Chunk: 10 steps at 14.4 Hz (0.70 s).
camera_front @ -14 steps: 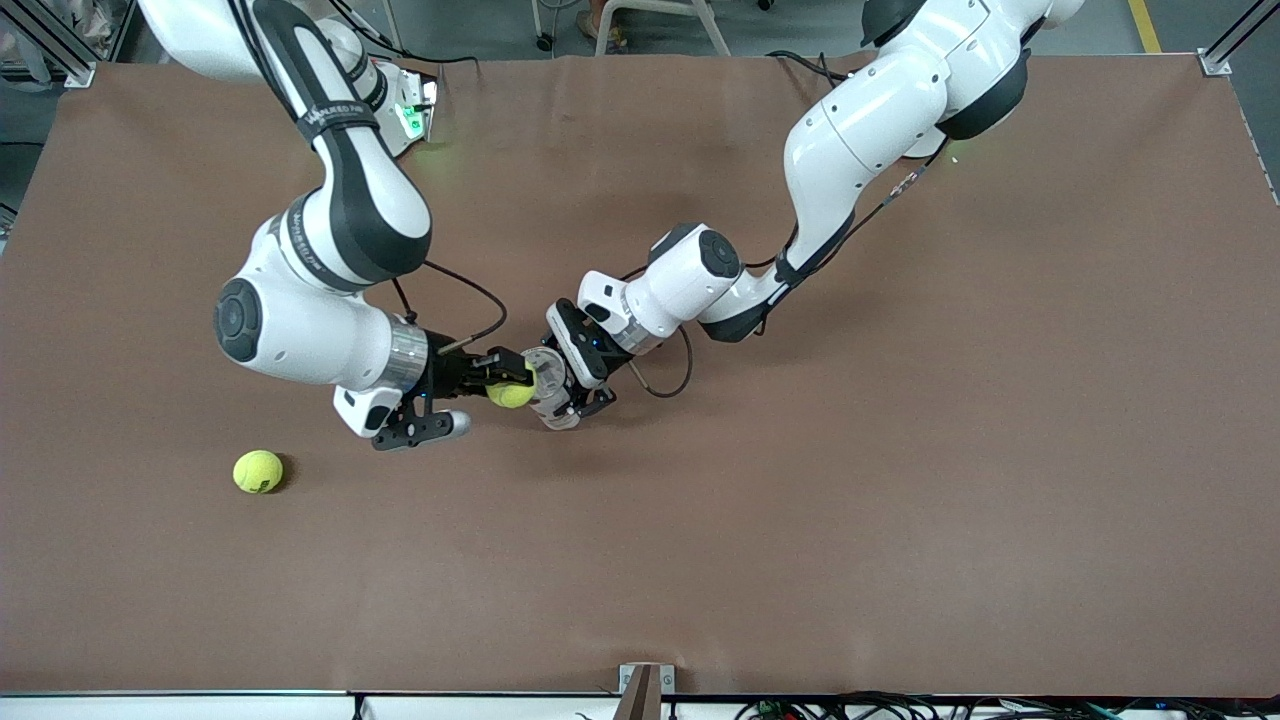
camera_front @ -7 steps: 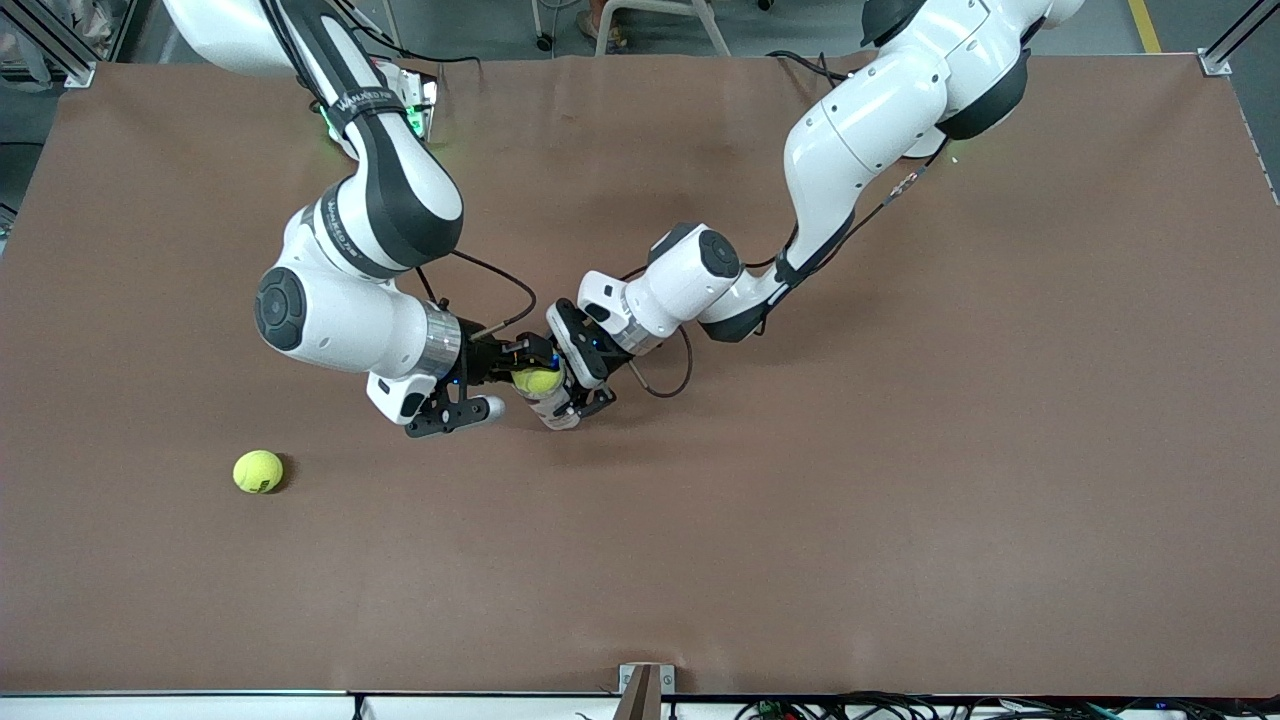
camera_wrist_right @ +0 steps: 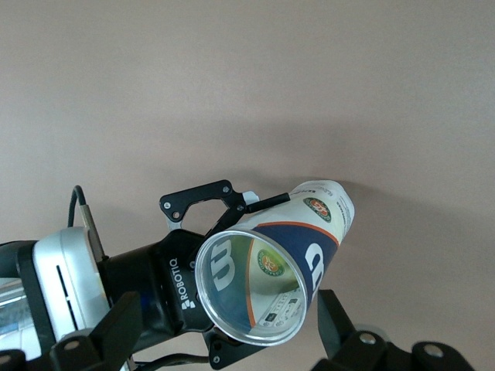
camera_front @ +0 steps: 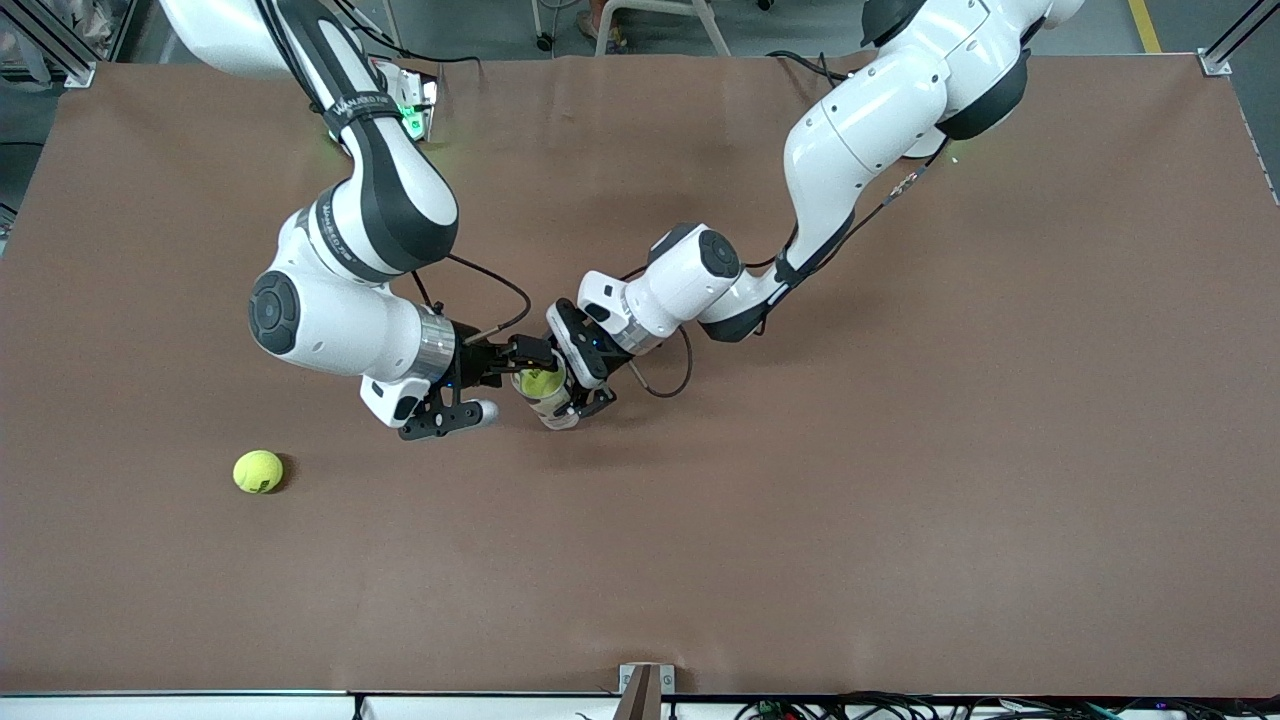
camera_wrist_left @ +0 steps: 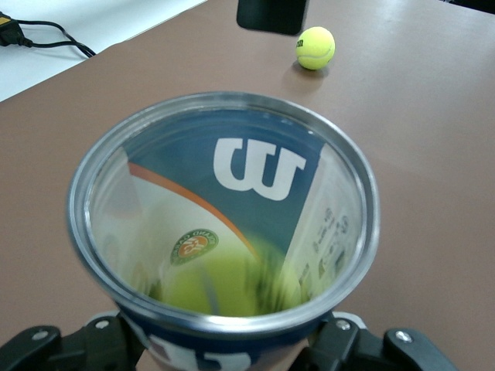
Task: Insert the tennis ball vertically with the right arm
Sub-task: 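Drop the ball into the can opening with the right gripper, then move the right gripper to the second yellow ball and grasp it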
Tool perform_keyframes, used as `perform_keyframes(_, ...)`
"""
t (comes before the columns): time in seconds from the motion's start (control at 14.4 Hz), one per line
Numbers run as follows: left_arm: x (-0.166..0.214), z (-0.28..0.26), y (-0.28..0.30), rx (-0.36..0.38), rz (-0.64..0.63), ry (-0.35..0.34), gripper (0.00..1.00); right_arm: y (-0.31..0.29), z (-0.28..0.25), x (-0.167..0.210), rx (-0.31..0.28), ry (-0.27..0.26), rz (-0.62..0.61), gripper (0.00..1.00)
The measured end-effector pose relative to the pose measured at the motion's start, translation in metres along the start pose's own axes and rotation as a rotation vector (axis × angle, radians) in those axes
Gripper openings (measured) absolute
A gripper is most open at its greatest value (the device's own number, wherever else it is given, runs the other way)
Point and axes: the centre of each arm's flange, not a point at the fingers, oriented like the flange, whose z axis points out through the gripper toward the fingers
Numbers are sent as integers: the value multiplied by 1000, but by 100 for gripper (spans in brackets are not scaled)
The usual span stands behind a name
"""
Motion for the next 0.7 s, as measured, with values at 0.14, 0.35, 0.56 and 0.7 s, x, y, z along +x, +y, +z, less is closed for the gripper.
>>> perform_keyframes(0.14, 0, 0, 0, 0, 0, 0, 79, 11, -4, 2, -30, -2, 6, 100)
perform_keyframes(0.35, 0, 0, 0, 0, 0, 0, 79, 75, -34, 18, -177, 32, 25, 100)
perform_keyframes(0.56, 0, 0, 0, -1, 0, 0, 80, 184, -84, 31, -345, 56, -9, 100)
perform_keyframes(0.7, 0, 0, 0, -1, 0, 0, 80, 242, -97, 36, -382, 51, -25, 100)
